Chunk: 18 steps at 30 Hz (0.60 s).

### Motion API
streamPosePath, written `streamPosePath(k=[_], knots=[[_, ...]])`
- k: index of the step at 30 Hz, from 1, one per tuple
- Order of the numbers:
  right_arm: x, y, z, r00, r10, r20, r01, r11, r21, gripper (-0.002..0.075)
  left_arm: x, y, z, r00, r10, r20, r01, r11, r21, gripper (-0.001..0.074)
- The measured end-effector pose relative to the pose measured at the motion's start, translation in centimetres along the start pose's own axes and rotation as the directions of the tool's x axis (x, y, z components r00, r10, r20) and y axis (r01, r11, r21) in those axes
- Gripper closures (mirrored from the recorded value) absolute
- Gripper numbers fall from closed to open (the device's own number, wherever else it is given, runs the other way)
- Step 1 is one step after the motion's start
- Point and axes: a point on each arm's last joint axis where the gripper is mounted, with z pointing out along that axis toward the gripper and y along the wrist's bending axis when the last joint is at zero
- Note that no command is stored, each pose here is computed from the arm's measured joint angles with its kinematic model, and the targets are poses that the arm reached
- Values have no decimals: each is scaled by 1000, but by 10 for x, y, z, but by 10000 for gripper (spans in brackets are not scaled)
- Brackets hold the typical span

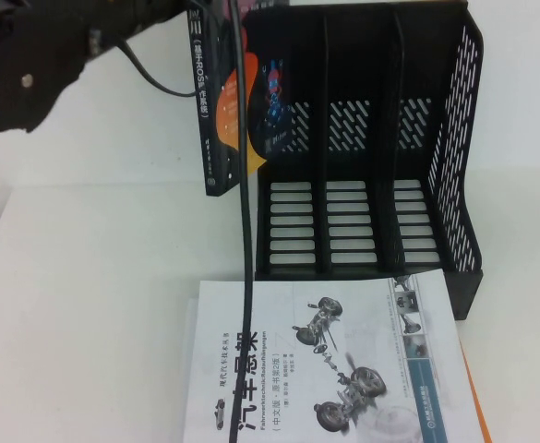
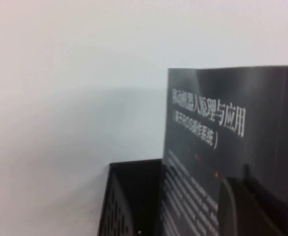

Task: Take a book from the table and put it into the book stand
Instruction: Place the book on the book shelf

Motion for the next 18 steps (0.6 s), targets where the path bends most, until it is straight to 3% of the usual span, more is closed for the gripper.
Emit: streamPosePath(k=[6, 18], knots=[[20, -13, -8, 1000, -15, -25, 15, 1000, 15, 727, 17, 6, 22, 999, -48, -14, 48, 999, 2, 626], [28, -15, -7, 999, -25, -47, 26, 999, 18, 727, 52, 16, 60, 997, -68, -31, 68, 998, 6, 626]])
